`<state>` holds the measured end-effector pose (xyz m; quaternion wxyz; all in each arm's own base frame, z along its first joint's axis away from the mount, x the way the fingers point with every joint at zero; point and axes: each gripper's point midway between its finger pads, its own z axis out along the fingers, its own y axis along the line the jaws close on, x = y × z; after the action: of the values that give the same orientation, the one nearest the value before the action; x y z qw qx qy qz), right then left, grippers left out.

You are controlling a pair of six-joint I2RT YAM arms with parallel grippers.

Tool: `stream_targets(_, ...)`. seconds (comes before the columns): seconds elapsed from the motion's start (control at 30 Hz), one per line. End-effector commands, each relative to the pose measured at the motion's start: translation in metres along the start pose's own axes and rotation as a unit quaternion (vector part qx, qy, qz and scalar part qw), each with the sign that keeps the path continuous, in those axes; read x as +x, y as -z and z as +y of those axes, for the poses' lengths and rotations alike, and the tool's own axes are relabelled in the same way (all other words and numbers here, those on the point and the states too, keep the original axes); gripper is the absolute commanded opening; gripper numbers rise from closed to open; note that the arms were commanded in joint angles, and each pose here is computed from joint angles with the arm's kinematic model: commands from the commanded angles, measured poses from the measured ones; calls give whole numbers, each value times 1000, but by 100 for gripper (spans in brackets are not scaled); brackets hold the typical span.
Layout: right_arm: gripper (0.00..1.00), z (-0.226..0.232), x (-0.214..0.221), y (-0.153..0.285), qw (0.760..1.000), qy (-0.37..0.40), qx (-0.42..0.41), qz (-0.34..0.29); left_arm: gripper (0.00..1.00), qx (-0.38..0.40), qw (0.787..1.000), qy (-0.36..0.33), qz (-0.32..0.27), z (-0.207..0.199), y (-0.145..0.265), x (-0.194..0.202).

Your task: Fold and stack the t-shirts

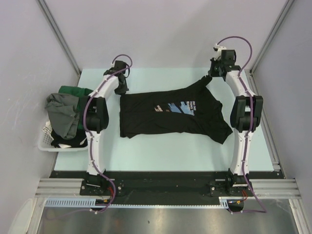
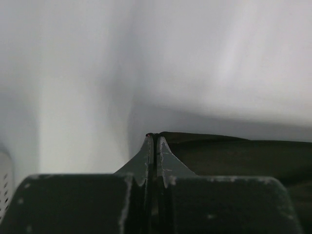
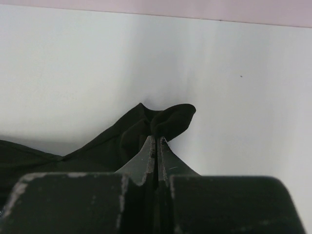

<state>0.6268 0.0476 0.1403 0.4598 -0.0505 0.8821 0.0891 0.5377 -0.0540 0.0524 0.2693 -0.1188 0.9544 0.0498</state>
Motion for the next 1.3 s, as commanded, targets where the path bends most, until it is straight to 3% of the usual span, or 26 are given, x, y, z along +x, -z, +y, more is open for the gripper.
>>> stream_targets(0.0, 0, -7, -37, 40, 998, 22, 33, -39, 0, 2, 999, -2, -52, 12, 51, -30)
stream_targets(0.6, 0, -14, -15, 115, 995, -14, 96, 33, 0, 41, 998, -27, -25, 25, 110, 15)
stream_targets(1.27, 0, 1, 82, 167, 957, -119, 123, 234, 0, 72, 995, -61, 31, 22, 162, 101)
